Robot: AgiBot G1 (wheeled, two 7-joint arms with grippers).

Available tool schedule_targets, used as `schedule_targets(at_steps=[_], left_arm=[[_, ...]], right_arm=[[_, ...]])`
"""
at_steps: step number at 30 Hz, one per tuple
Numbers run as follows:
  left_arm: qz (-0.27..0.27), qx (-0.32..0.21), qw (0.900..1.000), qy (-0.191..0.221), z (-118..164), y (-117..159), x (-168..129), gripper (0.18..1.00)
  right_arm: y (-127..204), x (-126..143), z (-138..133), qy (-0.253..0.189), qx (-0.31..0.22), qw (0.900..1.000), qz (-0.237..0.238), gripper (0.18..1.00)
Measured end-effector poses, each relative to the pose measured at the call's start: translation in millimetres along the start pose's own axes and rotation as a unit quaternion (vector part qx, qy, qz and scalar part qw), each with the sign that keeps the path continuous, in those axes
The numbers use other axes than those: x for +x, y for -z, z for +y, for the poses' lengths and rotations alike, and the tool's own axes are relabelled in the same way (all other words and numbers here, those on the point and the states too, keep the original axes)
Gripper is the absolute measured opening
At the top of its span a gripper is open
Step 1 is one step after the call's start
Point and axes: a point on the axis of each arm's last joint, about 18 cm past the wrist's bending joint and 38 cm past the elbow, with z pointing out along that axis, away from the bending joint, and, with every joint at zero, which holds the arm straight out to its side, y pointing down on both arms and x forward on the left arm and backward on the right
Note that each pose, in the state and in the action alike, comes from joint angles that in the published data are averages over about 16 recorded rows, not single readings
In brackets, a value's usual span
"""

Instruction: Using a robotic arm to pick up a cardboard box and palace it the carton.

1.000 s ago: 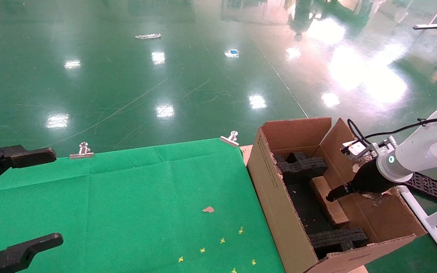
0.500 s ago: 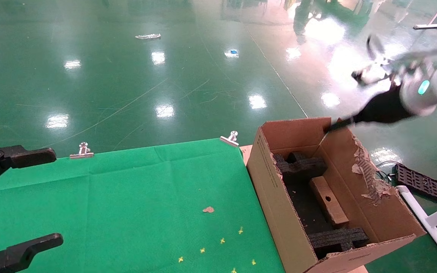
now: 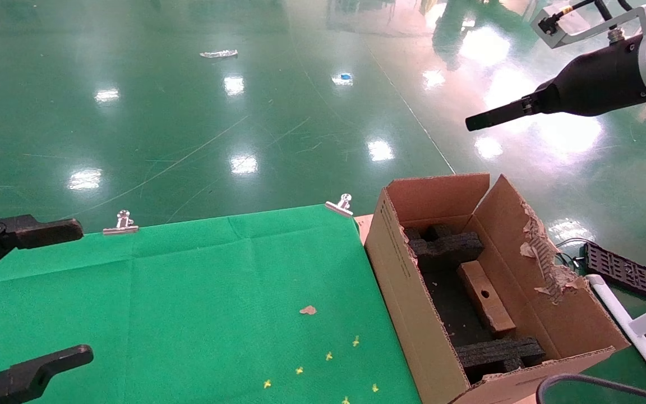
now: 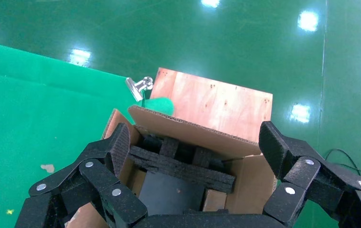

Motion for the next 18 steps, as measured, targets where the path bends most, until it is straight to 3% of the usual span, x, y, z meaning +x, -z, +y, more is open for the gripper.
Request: schedule_targets(at_steps=[9, 18], left_arm=[[0.0, 0.0, 1.0, 0.0, 0, 0, 0, 1.001], [0.0, 0.0, 1.0, 0.0, 0, 0, 0, 1.001]], right_arm=[[-29, -40, 4, 0.034, 0.022, 0.996, -0.085, 1.0], [-59, -94, 17, 0.077, 0.059, 0.976, -0.193, 1.0]])
